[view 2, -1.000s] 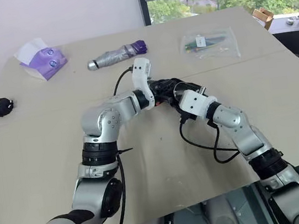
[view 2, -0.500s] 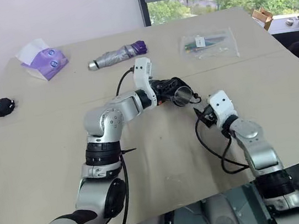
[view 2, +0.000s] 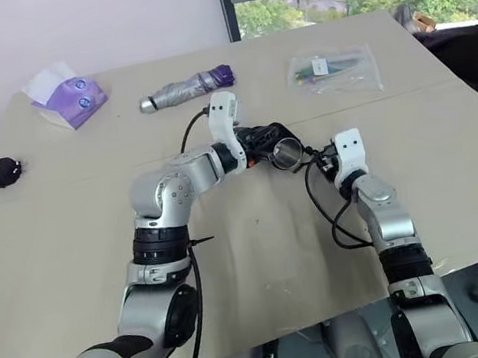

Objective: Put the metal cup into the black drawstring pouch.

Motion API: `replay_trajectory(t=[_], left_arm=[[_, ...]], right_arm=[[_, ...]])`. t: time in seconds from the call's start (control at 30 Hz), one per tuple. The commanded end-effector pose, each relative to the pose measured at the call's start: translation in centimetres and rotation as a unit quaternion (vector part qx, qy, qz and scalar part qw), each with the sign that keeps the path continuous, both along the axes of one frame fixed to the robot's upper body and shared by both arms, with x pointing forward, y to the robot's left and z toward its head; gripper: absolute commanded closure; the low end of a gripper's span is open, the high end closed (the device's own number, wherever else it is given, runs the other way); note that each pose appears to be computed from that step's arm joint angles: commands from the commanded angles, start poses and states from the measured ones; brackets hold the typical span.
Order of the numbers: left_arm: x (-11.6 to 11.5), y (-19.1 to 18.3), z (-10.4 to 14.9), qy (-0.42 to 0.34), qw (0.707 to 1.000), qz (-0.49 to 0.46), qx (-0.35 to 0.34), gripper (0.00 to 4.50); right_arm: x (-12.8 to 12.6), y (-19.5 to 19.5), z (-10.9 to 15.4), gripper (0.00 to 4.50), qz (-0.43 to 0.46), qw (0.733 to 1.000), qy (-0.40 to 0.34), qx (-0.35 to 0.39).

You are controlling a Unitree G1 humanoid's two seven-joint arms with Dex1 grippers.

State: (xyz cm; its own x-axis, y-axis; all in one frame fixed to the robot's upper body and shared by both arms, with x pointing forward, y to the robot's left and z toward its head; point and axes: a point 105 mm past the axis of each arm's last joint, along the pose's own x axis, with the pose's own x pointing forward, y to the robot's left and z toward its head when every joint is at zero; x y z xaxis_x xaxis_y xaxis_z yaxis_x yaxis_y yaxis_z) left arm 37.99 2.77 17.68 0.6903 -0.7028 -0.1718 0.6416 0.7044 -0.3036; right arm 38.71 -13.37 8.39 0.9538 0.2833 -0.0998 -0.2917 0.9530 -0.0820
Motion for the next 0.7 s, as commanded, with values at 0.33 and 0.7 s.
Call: replay_trajectory(t=[0.33, 0.7], left_arm=[[0.1, 0.1, 2.3, -0.031, 0.999, 0.009, -0.028, 4.5], [-2.4, 0.1, 7.3, -0.093, 0.974, -0.067, -0.197, 2.73]], right_arm=[[1.2, -1.5, 10.6, 4.44, -0.048, 0.962, -0.235, -0.128], [-1.7, 4.6, 21.4, 4.5, 0.068, 0.898, -0.412, -0.141]])
